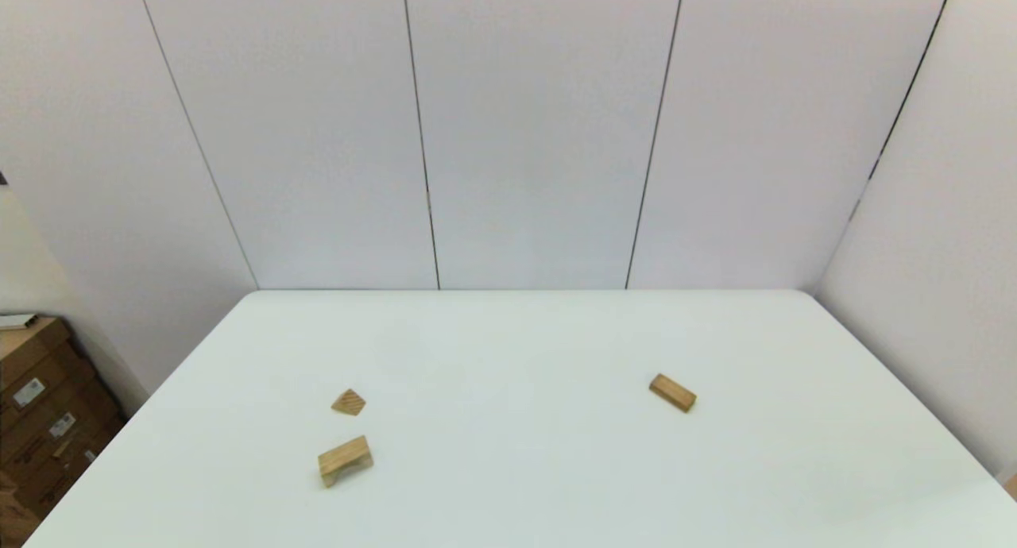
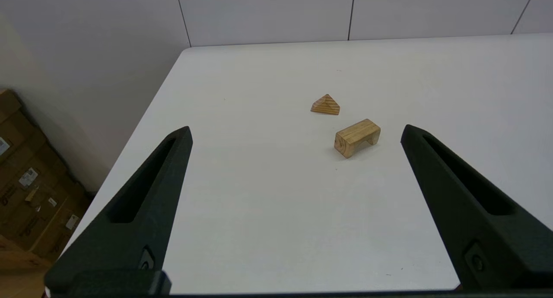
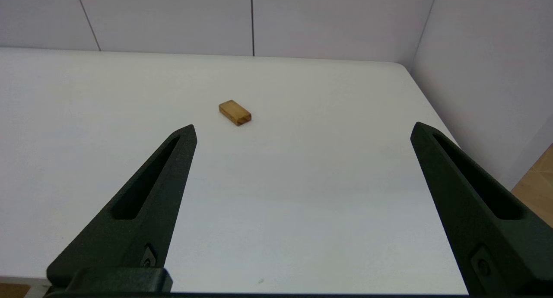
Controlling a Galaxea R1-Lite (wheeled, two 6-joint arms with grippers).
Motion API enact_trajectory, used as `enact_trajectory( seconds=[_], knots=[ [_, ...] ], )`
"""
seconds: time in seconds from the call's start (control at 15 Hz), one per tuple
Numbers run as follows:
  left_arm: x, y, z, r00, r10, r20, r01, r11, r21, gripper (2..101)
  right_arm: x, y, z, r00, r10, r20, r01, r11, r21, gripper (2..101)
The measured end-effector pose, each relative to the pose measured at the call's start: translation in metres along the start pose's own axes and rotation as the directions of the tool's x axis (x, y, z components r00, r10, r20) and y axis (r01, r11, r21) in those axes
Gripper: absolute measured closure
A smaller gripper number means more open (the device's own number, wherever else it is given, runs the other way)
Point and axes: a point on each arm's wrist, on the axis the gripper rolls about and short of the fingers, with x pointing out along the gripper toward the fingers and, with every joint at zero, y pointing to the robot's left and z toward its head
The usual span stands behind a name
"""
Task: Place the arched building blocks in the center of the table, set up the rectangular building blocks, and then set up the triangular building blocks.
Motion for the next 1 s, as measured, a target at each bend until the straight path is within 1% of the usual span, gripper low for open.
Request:
enact_trajectory(
  seconds=[1.0],
  knots=[
    [0.0, 0.0, 0.0, 1.0, -0.001, 0.0, 0.001, 1.0, 0.0, 5.4, 0.0, 0.0, 0.0, 1.0, 0.0, 0.0, 0.0, 1.0, 0.0, 4.3]
  ],
)
